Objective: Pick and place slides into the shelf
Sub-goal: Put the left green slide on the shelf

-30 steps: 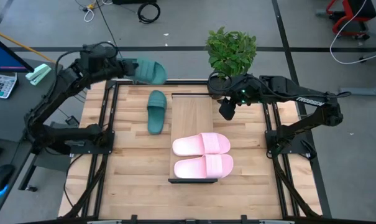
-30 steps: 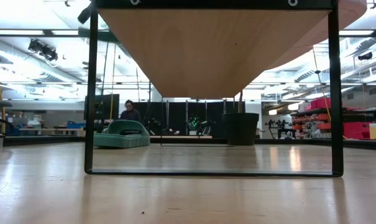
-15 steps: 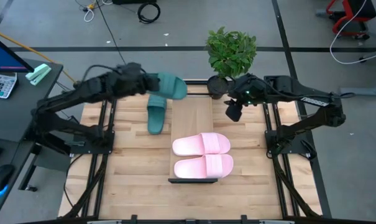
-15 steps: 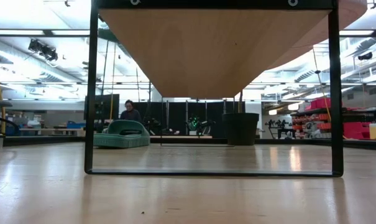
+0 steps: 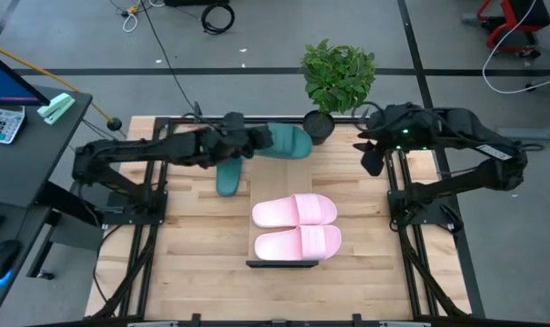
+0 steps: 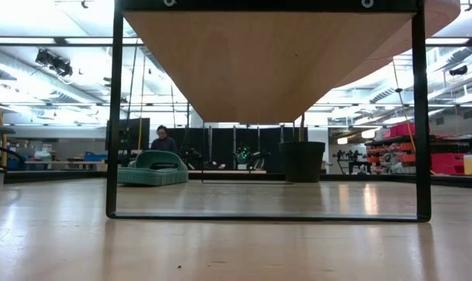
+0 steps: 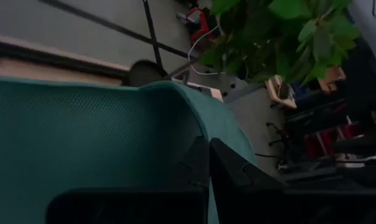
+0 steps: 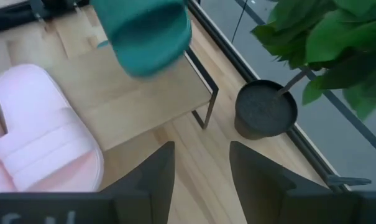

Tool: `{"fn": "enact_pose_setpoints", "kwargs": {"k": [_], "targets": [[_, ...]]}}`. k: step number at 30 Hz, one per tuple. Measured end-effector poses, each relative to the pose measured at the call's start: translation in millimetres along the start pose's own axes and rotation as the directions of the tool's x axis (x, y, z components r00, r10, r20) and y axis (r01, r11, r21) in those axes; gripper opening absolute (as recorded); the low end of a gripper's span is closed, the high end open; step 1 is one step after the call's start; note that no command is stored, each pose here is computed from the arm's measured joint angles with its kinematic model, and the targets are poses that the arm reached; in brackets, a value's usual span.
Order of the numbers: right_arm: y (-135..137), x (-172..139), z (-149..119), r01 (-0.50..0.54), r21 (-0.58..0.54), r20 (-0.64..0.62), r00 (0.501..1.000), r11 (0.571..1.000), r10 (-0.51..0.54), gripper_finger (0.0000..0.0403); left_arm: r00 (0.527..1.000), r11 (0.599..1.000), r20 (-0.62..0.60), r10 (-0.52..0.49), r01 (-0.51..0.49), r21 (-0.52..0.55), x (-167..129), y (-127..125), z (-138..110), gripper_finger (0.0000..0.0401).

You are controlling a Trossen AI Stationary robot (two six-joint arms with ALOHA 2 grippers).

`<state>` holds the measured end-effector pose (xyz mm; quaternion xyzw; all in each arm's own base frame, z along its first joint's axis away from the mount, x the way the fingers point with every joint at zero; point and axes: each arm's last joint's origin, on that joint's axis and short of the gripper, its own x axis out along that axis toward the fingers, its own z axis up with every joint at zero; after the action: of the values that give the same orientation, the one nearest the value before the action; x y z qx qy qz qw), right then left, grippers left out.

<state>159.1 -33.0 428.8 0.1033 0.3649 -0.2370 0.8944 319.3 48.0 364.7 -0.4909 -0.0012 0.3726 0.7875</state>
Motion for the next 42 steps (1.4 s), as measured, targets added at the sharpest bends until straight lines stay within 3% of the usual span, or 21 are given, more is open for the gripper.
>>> {"fn": "enact_pose_setpoints", "kwargs": {"k": [7, 16, 42], "targets": [[-6.8, -16.6, -8.8, -0.006, -0.034, 0.024, 1.0, 0.999, 0.006, 0.016, 1.0, 0.992, 0.028, 0.01, -0.007, -0.125, 21.7, -0.3, -24.3, 0.0004], [-6.8, -16.3, -9.4, -0.005, -0.075, 0.017, 1.0, 0.997, 0.006, 0.0158, 0.999, 0.976, 0.043, 0.019, -0.009, -0.217, 38.1, 2.0, -38.6, 0.0004], [-6.3, -15.3, -8.5, -0.004, -0.061, 0.018, 1.0, 0.998, 0.005, 0.0158, 0.998, 0.978, -0.006, 0.06, -0.06, -0.199, 59.5, 12.1, -56.2, 0.0004]]}}
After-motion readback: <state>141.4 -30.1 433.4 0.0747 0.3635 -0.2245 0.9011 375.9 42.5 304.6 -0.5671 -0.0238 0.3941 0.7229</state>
